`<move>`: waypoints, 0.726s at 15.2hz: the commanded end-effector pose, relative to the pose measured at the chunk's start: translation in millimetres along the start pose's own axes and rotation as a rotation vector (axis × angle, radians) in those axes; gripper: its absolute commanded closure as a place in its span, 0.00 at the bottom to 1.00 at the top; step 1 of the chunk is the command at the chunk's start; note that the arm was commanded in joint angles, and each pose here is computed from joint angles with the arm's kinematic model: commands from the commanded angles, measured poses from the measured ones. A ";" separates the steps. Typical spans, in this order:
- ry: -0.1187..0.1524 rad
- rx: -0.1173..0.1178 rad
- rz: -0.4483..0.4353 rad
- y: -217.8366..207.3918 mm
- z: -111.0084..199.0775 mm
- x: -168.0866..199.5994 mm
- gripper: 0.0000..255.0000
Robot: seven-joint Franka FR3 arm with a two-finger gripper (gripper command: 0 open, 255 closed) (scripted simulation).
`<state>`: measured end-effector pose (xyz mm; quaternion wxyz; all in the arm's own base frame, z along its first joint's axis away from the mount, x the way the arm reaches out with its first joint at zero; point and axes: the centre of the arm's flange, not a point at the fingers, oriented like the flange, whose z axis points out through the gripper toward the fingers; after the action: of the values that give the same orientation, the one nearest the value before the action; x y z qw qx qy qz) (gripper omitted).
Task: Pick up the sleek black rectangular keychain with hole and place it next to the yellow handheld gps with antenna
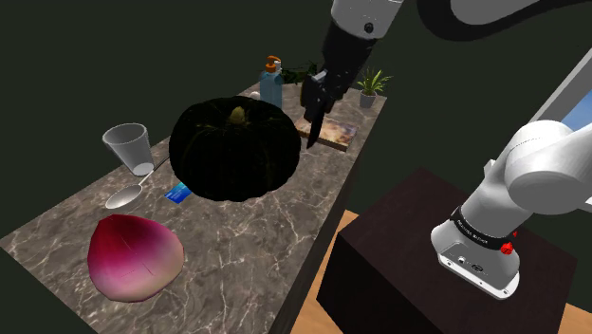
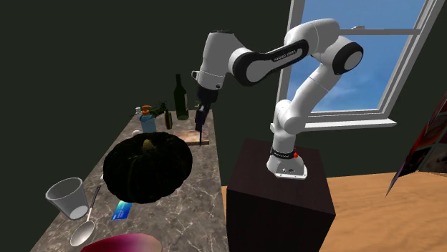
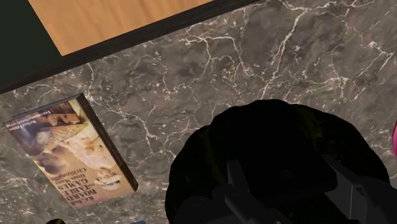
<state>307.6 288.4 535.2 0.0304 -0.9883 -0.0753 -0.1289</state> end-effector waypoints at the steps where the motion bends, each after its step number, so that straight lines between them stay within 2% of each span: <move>1: 0.000 0.000 0.000 -0.8 -10.3 2.7 1.00; 7: 0.000 0.000 0.000 -1.9 -37.9 10.1 1.00; 11: 0.000 0.000 0.000 41.3 -31.8 39.8 1.00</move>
<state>334.5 260.1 574.6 0.0304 -0.9884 -0.0748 -0.1289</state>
